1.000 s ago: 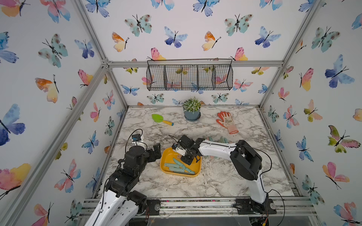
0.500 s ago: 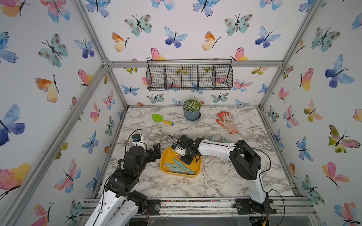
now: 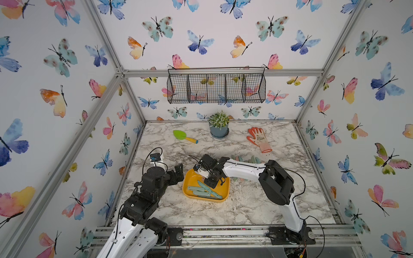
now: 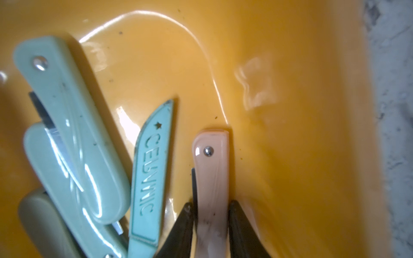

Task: Take the fruit knife out of the storage box
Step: Pick up the fruit knife from the storage box.

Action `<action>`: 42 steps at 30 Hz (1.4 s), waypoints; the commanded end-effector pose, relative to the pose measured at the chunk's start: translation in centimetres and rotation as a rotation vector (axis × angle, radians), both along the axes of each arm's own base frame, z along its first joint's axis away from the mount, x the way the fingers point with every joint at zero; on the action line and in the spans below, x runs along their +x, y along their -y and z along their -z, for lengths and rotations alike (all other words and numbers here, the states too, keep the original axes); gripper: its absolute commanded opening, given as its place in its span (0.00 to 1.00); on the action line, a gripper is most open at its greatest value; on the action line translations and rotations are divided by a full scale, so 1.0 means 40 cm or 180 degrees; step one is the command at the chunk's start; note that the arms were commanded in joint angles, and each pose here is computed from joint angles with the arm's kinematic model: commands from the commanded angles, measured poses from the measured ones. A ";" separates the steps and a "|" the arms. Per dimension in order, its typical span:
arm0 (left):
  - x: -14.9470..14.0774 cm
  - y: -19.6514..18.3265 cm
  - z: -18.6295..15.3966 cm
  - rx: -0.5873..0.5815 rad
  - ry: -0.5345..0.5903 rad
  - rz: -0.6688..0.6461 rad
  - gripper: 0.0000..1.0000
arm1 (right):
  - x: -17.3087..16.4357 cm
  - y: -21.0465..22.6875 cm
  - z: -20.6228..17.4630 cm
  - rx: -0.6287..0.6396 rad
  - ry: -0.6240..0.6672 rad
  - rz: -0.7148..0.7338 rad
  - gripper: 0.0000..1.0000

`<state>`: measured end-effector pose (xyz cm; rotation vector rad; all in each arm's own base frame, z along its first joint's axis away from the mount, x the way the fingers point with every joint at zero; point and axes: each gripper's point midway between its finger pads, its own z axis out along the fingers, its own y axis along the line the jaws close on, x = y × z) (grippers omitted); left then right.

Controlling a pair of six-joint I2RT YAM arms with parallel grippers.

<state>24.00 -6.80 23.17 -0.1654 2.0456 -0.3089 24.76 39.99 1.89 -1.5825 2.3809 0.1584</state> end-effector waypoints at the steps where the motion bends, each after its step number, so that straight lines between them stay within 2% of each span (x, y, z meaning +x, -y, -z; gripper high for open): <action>1: 0.000 -0.007 -0.018 -0.0013 0.0062 -0.0055 0.98 | -0.020 0.038 0.047 -0.0308 -0.0094 0.0029 0.26; 10: 0.002 0.005 -0.015 -0.0024 0.0032 0.0022 0.98 | -0.009 0.009 -0.039 -0.0059 -0.0029 0.0119 0.21; 19: 0.000 0.004 -0.014 -0.0024 0.0051 0.0024 0.98 | -0.004 0.011 -0.207 0.0430 0.0245 0.0232 0.21; 23: 0.002 0.011 -0.009 -0.0021 0.0017 0.0069 0.98 | 0.020 0.048 -0.280 0.0645 0.0328 0.0470 0.21; 26: 0.001 0.013 -0.010 -0.0027 0.0023 0.0083 0.98 | 0.073 0.130 -0.319 0.0725 0.0387 0.0865 0.19; 32: 0.000 0.020 -0.011 -0.0039 0.0036 0.0137 0.98 | 0.192 0.388 -0.352 0.0802 0.0609 0.1770 0.19; 37: 0.001 0.047 -0.001 -0.0068 -0.0013 0.0313 0.99 | 0.242 0.594 -0.316 0.0740 0.0648 0.2397 0.19; 42: 0.003 0.070 0.010 -0.0082 -0.0078 0.0458 0.99 | 0.260 0.739 -0.254 0.0566 0.0618 0.2862 0.19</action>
